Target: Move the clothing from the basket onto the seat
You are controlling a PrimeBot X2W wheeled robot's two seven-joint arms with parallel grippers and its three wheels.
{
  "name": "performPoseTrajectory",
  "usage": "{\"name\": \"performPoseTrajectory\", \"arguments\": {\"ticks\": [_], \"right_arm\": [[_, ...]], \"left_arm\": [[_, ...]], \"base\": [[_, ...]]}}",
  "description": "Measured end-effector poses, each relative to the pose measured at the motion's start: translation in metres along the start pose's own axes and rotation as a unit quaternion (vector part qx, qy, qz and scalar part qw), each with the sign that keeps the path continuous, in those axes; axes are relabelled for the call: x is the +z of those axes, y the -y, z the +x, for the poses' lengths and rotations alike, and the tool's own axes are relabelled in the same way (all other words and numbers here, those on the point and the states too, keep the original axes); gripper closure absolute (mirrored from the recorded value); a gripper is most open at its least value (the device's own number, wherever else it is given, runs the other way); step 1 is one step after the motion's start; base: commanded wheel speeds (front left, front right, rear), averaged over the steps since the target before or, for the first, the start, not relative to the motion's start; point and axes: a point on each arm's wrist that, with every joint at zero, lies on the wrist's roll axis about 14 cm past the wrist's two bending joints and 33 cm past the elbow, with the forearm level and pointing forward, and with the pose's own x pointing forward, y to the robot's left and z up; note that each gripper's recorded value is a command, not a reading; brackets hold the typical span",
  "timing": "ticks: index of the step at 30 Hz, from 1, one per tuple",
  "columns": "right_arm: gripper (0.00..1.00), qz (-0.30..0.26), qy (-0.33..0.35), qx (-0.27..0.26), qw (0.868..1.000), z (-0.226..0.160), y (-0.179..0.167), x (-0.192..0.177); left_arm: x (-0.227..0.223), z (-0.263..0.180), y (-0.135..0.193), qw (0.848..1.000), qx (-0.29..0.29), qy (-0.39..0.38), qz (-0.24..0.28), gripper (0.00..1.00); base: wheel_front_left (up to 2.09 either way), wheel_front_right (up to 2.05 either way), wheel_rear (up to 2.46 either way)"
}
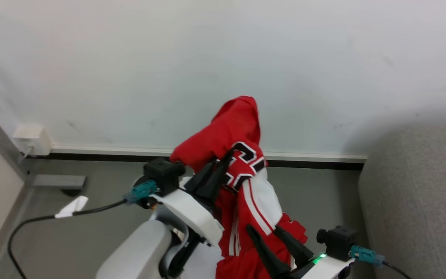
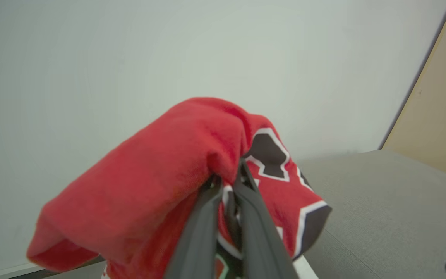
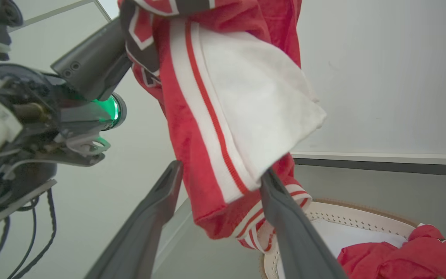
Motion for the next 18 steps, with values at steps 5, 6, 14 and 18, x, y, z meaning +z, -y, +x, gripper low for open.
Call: {"name": "performPoseTrajectory", "arguments": {"ticks": [5, 6, 14, 18], "right_arm": [[0.00, 0.007, -0.016, 0.011, 1.000, 0.013, -0.005, -0.007], [0.00, 0.006, -0.018, 0.015, 1.000, 0.016, -0.007, -0.008], [0.00, -0.007, -0.015, 0.032, 0.999, 0.036, -0.017, -0.003], [0.40, -0.011, -0.015, 0.042, 0.999, 0.041, -0.023, -0.003]], "left_arm": [[-0.002, -0.008, 0.008, 1.000, -0.004, -0.006, -0.001, 1.00], [-0.002, -0.010, 0.009, 1.000, -0.004, -0.008, -0.002, 1.00], [-0.007, -0.026, 0.008, 1.000, 0.005, -0.022, 0.001, 1.00], [-0.009, -0.032, 0.005, 1.000, 0.012, -0.027, 0.002, 1.00]], "base": [[0.00, 0.00, 0.00], [0.00, 0.00, 0.00], [0.00, 0.00, 0.00], [0.00, 0.00, 0.00]]}}
